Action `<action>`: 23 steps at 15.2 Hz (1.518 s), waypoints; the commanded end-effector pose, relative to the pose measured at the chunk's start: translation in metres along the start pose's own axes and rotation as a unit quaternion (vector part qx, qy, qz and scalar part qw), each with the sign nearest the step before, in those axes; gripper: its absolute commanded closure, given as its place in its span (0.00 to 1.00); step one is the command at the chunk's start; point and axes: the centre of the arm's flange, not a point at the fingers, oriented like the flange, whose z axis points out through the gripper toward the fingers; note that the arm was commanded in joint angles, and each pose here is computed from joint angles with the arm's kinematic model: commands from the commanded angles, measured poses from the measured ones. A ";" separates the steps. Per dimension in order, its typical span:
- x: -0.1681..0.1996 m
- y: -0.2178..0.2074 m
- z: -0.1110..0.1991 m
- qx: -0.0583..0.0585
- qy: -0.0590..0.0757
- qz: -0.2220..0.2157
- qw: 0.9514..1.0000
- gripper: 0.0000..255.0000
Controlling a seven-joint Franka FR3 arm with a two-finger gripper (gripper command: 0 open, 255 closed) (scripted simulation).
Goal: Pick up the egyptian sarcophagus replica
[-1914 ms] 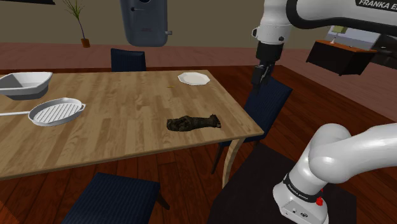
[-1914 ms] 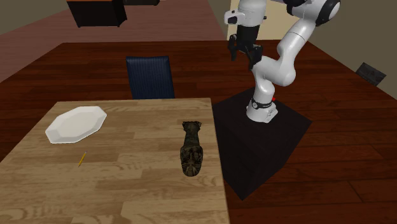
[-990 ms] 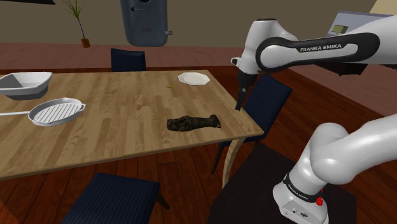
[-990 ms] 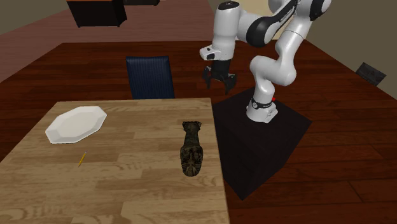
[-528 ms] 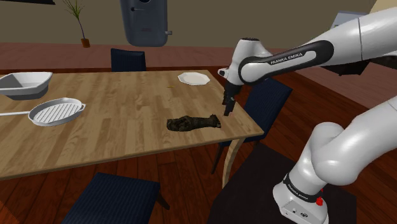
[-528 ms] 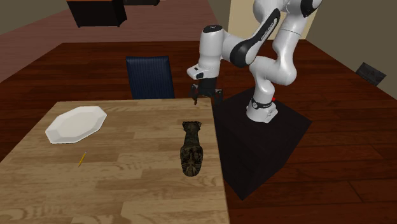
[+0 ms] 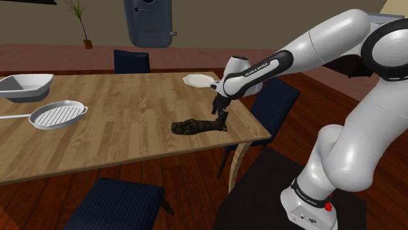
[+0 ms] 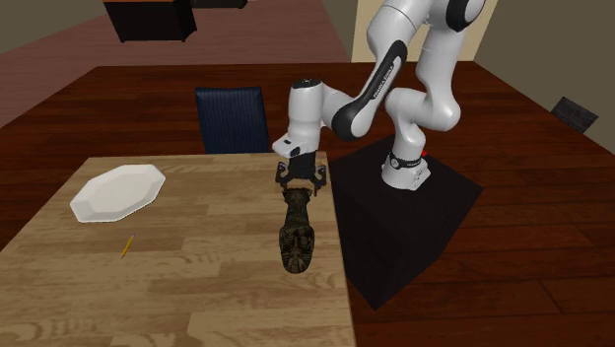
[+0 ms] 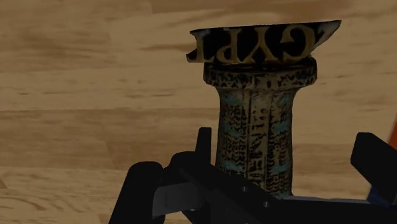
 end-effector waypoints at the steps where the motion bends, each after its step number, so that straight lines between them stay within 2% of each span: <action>1: 0.007 0.010 0.020 0.000 0.011 -0.035 0.999 0.00; 8: 0.001 0.008 0.057 0.000 0.011 -0.035 0.999 0.00; 11: 0.000 0.008 0.060 0.000 0.011 -0.035 0.999 0.00; 12: 0.001 0.008 0.060 0.000 0.011 -0.035 0.999 1.00; 21: 0.000 0.008 0.060 0.000 0.011 -0.035 0.999 1.00; 23: 0.002 0.009 0.049 0.000 0.011 -0.035 0.999 1.00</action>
